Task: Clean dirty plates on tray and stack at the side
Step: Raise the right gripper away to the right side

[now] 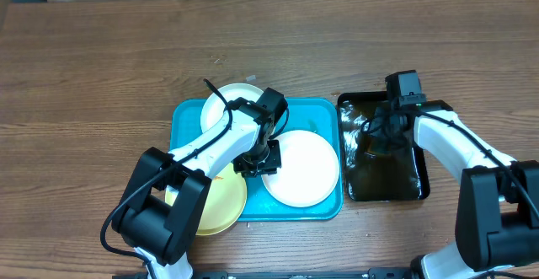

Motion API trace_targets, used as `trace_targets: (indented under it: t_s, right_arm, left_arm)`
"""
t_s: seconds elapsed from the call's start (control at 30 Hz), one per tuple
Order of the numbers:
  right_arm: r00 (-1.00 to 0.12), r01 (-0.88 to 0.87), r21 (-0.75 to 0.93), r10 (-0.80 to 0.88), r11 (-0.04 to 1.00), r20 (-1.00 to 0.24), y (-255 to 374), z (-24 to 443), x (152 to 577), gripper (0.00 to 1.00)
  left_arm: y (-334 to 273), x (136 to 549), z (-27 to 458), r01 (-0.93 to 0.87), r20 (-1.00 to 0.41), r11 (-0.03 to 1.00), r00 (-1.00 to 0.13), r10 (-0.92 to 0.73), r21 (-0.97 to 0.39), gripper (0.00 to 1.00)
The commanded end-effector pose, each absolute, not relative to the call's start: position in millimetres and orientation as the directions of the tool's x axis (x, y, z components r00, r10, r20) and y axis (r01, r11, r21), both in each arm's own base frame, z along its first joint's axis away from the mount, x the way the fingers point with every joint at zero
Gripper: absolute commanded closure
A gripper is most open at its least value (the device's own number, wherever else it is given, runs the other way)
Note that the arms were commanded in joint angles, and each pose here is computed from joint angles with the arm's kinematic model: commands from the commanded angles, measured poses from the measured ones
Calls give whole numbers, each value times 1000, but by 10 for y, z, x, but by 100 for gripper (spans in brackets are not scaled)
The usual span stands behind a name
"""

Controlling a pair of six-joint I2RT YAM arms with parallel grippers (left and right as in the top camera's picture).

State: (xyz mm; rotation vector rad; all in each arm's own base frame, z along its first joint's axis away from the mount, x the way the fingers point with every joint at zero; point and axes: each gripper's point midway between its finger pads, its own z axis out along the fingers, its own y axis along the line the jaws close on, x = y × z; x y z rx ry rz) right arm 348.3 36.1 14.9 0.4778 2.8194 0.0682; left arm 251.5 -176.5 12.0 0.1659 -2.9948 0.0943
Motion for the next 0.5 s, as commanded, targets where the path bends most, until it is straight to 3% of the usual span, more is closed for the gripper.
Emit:
trace_targets:
  t_s: [0.0,0.07,0.23,0.47]
  right_arm:
    - [-886,326,67,329,943,-325,237,261,3653,44]
    - [-881,329,72,334,942,-334,223,296,3692,36]
    - [-883,332,91,343,939,-320,224,591,3798,35]
    - [-862,400,83,406,913,-304,-49,1163,3889,29]
  left_arm:
    - [-1749,2475,90,-93,156,995,-984,-86,-39,66]
    - [-1762,2466,87,-87,155,995,-985,-80,-39,66]
    - [-1775,2456,83,-82,154,996,-985,-75,-39,76]
    - [-1761,2416,35,-87,161,996,-984,-80,-34,77]
